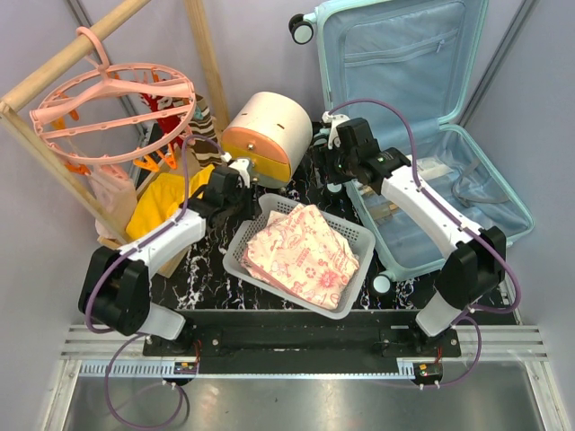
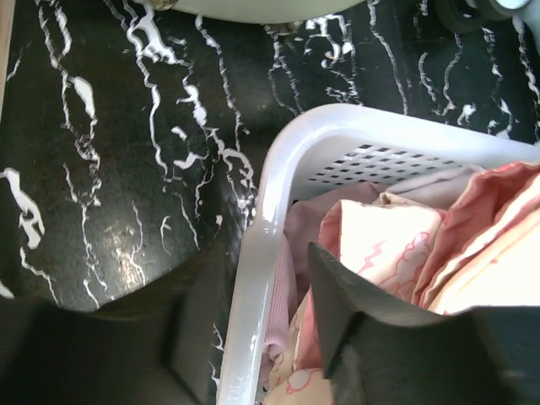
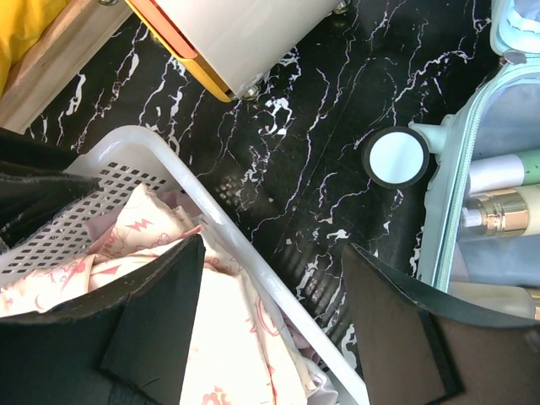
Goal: Open, take out, and arrange the luggage
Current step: Adjust the bin at the center of the board, then adjust the storage box at the center of the board, then open the drawer in the storage box.
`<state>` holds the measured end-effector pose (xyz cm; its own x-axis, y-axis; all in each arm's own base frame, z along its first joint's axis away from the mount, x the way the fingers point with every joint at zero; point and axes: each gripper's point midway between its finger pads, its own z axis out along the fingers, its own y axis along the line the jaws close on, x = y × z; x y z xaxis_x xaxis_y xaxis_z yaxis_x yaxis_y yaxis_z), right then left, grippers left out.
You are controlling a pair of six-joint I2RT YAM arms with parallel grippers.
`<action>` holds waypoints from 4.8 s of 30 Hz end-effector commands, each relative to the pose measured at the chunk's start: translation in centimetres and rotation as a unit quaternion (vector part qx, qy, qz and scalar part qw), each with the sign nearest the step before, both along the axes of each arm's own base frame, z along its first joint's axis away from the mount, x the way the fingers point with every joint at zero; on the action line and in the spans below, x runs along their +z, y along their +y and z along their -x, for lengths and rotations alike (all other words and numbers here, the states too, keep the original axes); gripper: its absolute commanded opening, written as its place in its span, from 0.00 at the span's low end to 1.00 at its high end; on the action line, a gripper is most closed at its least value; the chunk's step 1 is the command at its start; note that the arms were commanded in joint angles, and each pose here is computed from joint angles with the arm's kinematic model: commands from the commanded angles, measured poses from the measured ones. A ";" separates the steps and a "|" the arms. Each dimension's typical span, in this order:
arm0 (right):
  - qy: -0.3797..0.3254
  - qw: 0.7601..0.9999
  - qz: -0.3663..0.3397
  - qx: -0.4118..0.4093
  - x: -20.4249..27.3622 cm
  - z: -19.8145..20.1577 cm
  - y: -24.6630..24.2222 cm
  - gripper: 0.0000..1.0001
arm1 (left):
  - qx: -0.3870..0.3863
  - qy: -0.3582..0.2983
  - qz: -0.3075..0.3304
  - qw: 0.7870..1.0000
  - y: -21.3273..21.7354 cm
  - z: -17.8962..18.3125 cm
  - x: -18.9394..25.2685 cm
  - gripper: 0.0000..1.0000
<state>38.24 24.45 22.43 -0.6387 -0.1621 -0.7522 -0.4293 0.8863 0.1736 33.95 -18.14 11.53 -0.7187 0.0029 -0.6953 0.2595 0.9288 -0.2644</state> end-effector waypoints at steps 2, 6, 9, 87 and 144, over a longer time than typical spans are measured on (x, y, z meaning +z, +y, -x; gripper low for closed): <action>-0.018 0.999 -0.022 0.020 1.6 -0.9 1.0 0.75 | -0.040 -0.022 0.018 0.999 -0.7 1.0 0.8 0.29; -0.011 0.999 -0.024 0.027 1.2 -1.4 1.7 0.74 | 0.002 -0.014 -0.004 1.000 1.4 2.2 -0.2 0.17; -0.007 0.999 -0.024 0.037 1.0 -1.5 2.1 0.74 | 0.015 -0.015 -0.005 1.000 2.2 3.1 -0.4 0.15; -0.065 0.994 -0.083 -0.033 9.8 -2.6 -1.9 0.75 | 0.062 -0.194 -0.040 0.978 -0.9 -15.1 15.2 0.69; 0.128 0.892 -0.207 -0.380 -0.6 -6.0 -16.6 0.77 | 0.057 -0.220 0.005 0.974 0.3 -6.3 18.2 0.79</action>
<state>44.18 9.60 24.15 -0.6420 0.5156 -0.5675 0.2145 0.8314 0.5127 41.39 -18.40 25.23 -0.4567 -0.0248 -0.8893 0.2249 0.9639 -0.1424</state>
